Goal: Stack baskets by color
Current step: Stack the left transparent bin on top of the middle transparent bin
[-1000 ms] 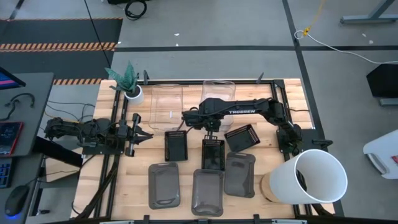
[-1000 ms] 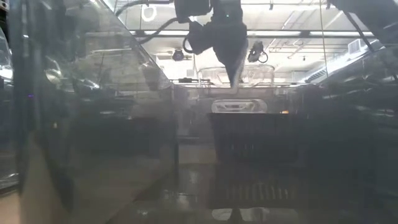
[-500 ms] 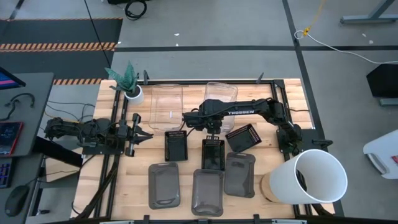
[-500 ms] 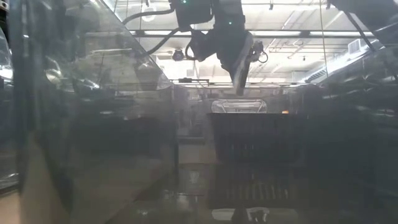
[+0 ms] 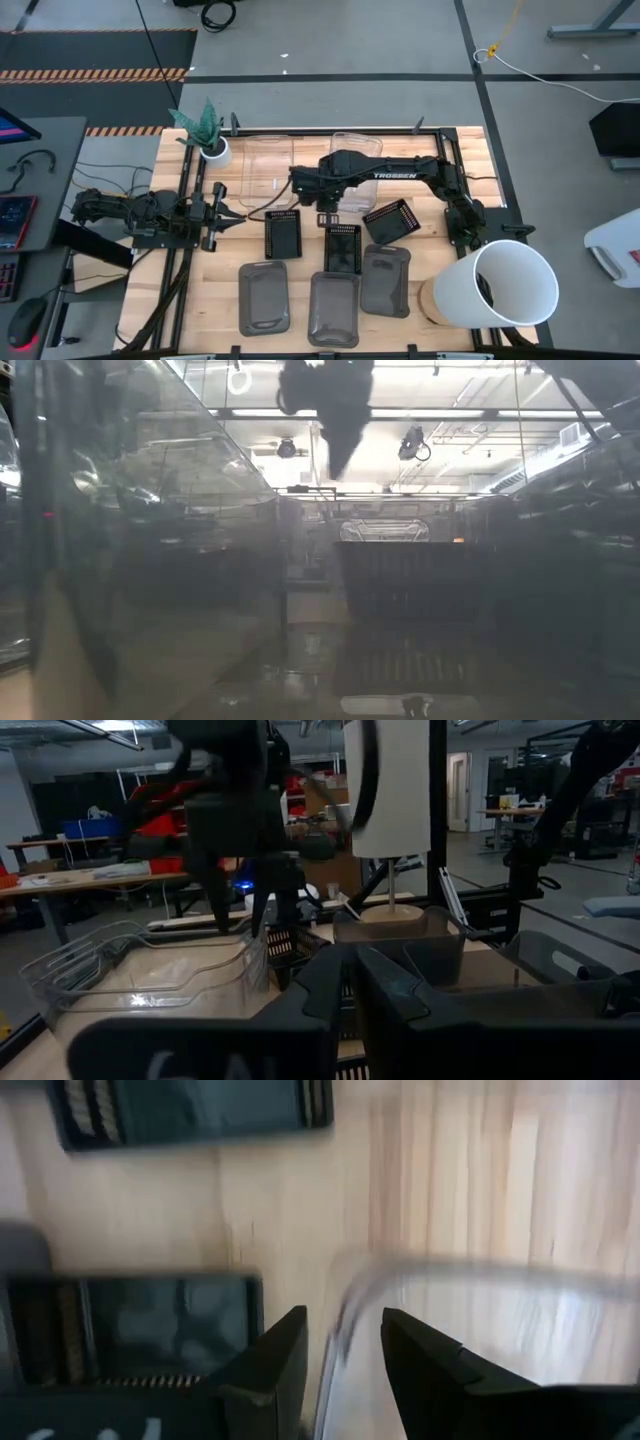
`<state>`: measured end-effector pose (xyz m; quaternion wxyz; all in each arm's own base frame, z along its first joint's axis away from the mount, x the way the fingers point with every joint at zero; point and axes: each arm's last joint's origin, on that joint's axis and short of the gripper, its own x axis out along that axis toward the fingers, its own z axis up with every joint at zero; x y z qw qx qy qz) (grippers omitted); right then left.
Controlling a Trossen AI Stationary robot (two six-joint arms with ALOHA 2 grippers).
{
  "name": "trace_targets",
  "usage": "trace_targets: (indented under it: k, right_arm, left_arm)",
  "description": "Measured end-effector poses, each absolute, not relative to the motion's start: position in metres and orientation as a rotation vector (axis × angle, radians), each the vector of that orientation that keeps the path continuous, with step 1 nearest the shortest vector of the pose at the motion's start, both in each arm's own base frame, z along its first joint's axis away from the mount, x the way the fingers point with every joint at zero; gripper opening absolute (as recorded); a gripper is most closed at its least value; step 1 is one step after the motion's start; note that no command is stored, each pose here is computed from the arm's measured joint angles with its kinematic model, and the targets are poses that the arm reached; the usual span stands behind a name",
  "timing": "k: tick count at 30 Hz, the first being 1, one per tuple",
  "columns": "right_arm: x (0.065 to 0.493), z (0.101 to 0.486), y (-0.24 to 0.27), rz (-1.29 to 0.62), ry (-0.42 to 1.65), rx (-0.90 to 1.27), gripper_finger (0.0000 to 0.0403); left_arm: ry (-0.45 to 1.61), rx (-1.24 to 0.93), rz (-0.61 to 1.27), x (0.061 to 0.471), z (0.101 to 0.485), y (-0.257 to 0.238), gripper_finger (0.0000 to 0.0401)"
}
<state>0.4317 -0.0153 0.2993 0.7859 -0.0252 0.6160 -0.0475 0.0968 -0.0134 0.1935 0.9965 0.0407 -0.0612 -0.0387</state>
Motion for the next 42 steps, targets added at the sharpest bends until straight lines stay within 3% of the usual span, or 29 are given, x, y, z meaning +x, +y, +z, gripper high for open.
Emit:
trace_targets:
  k: [13, 27, 42]
  right_arm:
    - [0.474, 0.286, -0.014, 0.032, 0.921, -0.162, 0.0133]
    - [0.495, 0.237, -0.031, -0.012, 0.627, -0.205, 0.0132]
    - [0.482, 0.187, -0.034, 0.015, 0.658, -0.206, 0.0132]
  left_arm:
    - [-0.123, 0.081, -0.077, 0.097, 0.194, -0.013, 0.0036]
    - [-0.123, 0.081, -0.077, 0.097, 0.194, -0.013, 0.0026]
    - [-0.123, 0.081, -0.077, 0.097, 0.194, -0.013, 0.0026]
